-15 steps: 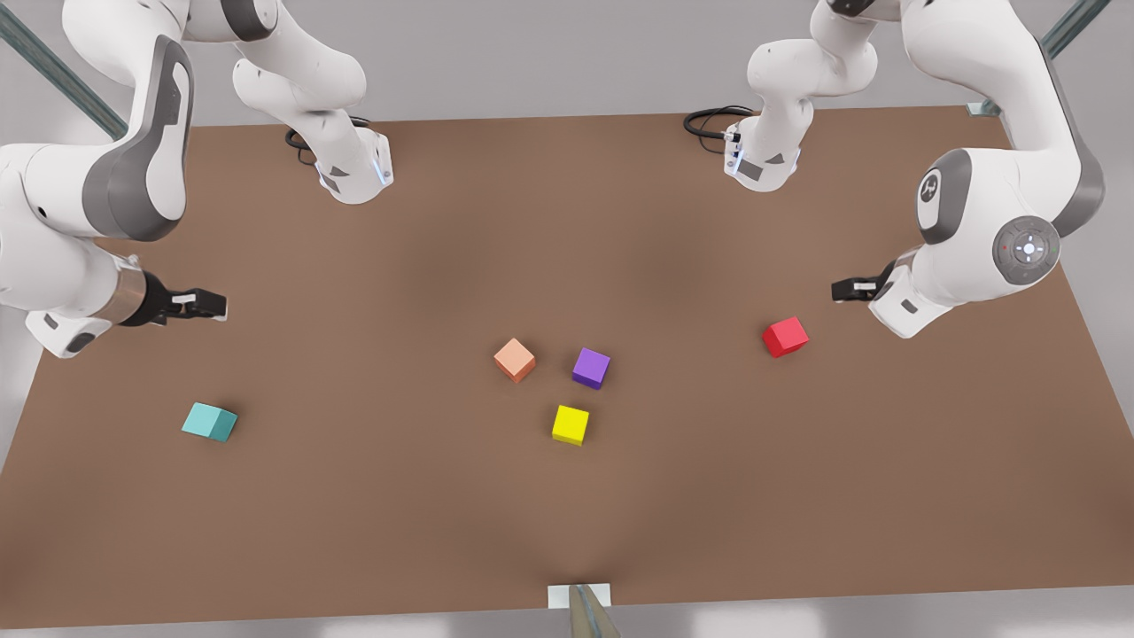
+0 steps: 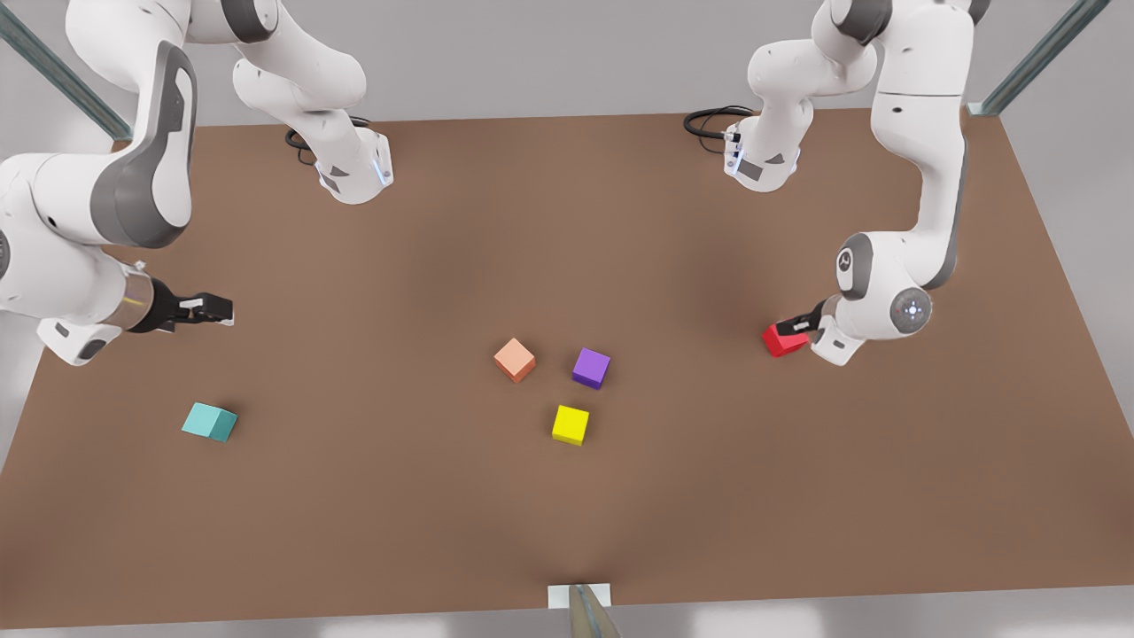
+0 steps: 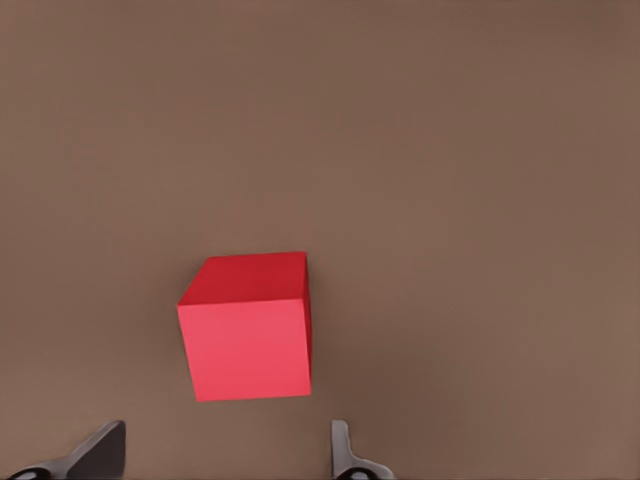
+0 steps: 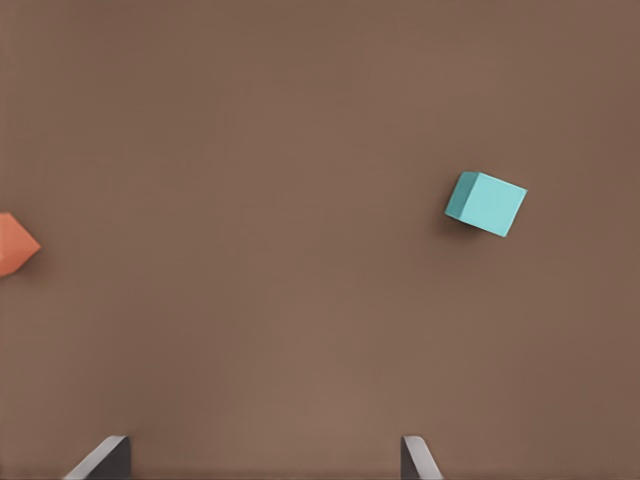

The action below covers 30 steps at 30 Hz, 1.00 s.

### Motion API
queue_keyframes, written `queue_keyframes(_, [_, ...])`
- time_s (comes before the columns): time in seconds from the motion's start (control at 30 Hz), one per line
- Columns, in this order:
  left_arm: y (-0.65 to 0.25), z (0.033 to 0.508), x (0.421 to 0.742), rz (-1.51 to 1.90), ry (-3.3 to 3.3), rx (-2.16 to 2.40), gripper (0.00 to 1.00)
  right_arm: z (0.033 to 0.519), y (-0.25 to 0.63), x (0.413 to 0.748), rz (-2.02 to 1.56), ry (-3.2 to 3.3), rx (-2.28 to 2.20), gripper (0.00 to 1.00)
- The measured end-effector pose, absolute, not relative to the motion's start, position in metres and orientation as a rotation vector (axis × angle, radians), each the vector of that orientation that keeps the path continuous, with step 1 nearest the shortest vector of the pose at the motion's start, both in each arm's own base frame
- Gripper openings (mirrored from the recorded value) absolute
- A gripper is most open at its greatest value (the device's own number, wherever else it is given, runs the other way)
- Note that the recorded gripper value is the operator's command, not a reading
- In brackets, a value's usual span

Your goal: Pick up red wooden cube and pass to hand red wooden cube and place in blue wooden cube

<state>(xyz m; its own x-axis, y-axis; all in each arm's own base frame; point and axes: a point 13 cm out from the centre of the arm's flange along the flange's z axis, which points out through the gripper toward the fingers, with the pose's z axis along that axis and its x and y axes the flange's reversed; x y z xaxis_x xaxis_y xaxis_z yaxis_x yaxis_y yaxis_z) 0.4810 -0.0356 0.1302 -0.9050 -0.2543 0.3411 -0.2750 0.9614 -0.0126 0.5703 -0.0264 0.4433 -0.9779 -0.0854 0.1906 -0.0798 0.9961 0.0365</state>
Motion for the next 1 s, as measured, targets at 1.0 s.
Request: queue_keyframes(1.0, [-0.035, 0.034, 0.487, 0.029, -2.745, 0.73, 0.62, 0.435, -0.019, 0.566, -0.045, -2.917, 0.178, 1.0])
